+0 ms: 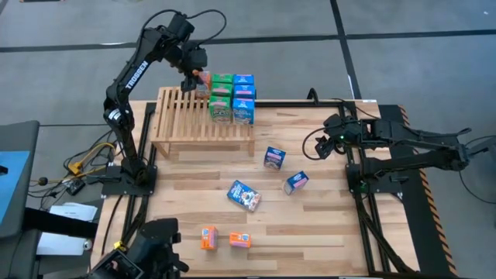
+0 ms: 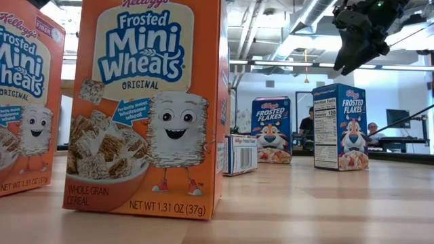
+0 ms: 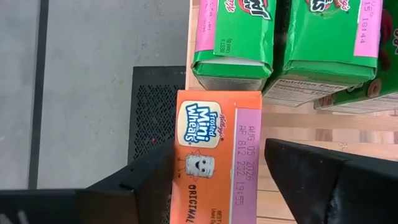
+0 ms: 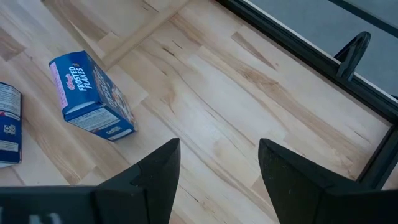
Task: Stack cereal on shelf
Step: Put the top orange cereal box on the shelf, then put the left orange cereal box on the shelf aligned with the other orange cereal box
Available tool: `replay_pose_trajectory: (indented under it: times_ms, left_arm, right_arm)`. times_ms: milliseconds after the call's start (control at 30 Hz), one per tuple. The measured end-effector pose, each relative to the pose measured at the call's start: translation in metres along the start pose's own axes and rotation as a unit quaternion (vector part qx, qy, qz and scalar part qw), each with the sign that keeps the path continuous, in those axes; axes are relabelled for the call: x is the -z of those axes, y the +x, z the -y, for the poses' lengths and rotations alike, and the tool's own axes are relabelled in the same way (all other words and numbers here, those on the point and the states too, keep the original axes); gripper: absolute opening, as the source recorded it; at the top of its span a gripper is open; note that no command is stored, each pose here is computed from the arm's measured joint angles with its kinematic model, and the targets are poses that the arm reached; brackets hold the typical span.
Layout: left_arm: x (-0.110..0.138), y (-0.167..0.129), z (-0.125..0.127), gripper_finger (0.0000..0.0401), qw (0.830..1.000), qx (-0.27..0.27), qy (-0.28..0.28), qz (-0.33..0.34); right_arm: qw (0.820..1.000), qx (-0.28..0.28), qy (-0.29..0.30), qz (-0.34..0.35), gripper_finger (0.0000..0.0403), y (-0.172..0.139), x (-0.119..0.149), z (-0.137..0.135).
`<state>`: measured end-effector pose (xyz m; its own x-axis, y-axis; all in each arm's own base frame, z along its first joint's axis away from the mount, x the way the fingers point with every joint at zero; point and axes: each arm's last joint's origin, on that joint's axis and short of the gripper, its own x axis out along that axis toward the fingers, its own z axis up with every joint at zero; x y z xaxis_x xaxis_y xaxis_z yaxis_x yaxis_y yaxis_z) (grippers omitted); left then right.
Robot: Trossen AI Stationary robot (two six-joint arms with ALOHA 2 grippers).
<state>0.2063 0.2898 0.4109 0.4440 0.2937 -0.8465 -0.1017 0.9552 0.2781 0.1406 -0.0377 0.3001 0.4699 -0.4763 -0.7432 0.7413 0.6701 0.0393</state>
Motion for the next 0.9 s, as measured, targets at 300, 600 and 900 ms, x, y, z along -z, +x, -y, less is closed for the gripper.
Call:
replay_pose_trajectory:
  times_ms: [300, 600, 900]
  left_arm:
    - [-0.001, 0.0, -0.002, 0.0266, 1.0, -0.012, -0.005, 0.005]
    - [-0.002, 0.0, -0.003, 0.03, 1.0, -0.023, -0.016, 0.0]
    - [-0.007, -0.012, 0.005, 0.031, 0.999, -0.04, -0.009, 0.002]
  right_arm:
    - [1.0, -0.006, 0.008, -0.003, 0.024, 0.0, 0.0, 0.0]
    - [1.0, -0.011, 0.009, -0.007, 0.024, 0.0, 0.0, -0.001]
    - [1.0, -0.011, 0.013, -0.007, 0.024, 0.0, 0.0, -0.001]
